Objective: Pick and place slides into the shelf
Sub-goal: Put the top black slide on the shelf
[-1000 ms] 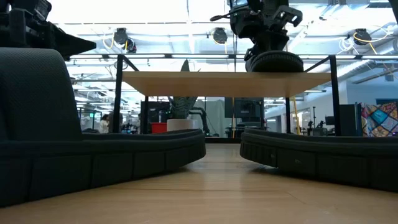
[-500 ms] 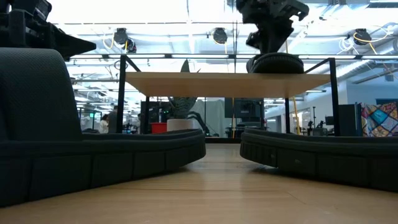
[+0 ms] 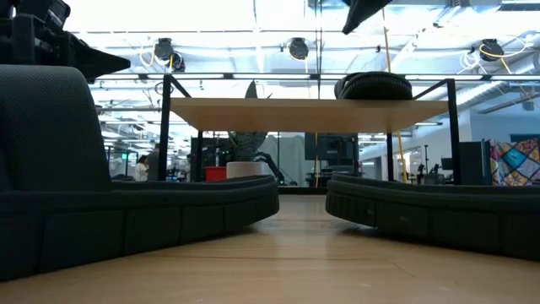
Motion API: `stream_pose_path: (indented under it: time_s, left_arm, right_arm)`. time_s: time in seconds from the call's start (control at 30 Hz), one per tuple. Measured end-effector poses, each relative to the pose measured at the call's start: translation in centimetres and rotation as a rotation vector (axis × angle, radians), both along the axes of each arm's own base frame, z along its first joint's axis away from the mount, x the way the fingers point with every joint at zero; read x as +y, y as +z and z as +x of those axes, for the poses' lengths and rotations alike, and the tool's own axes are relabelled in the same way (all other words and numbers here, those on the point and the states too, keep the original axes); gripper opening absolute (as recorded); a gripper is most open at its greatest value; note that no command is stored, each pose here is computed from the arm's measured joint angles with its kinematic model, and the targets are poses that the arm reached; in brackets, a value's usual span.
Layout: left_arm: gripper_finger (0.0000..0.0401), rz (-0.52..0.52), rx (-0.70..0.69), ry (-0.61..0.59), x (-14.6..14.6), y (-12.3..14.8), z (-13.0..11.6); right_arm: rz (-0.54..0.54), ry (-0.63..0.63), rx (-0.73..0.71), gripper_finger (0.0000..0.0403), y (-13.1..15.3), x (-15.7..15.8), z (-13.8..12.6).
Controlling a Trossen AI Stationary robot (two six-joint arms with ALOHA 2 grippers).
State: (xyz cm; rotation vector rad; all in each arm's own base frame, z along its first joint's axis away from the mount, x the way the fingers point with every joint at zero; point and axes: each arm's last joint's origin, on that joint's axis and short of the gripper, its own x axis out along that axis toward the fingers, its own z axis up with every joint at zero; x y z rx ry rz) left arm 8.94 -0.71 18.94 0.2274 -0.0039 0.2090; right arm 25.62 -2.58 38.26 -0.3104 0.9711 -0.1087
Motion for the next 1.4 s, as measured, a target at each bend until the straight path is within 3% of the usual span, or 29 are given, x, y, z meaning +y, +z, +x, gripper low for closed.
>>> stream_pose_path:
  time_s: [0.13,0.3,0.47,0.8,1.03,1.4]
  left_arm:
    - [0.0001,0.001,0.008,0.0,0.0,-0.1,0.0]
    - [0.0001,0.0,0.007,0.0,0.0,-0.1,0.0]
    - [0.0001,0.0,0.007,0.0,0.0,-0.1,0.0]
    - [0.0001,-0.001,0.006,0.002,0.0,-0.1,0.0]
    - [0.0001,0.007,0.008,0.003,0.0,-0.1,0.0]
    - [0.0001,0.008,0.019,0.002,0.0,-0.2,0.0]
  right_arm:
    - [-0.107,-0.107,-0.039,0.0006,-2.7,2.8,-0.9]
    - [-0.089,-0.077,-0.183,0.0001,-6.0,5.7,-1.8]
    - [-0.044,-0.054,-0.272,0.0,-7.5,7.4,-2.3]
    - [-0.048,-0.011,-0.243,0.0,-10.4,9.5,-2.0]
    - [0.071,0.059,-0.235,0.0,-10.5,10.7,-2.0]
    - [0.079,0.012,-0.154,0.0,-11.8,11.0,-1.9]
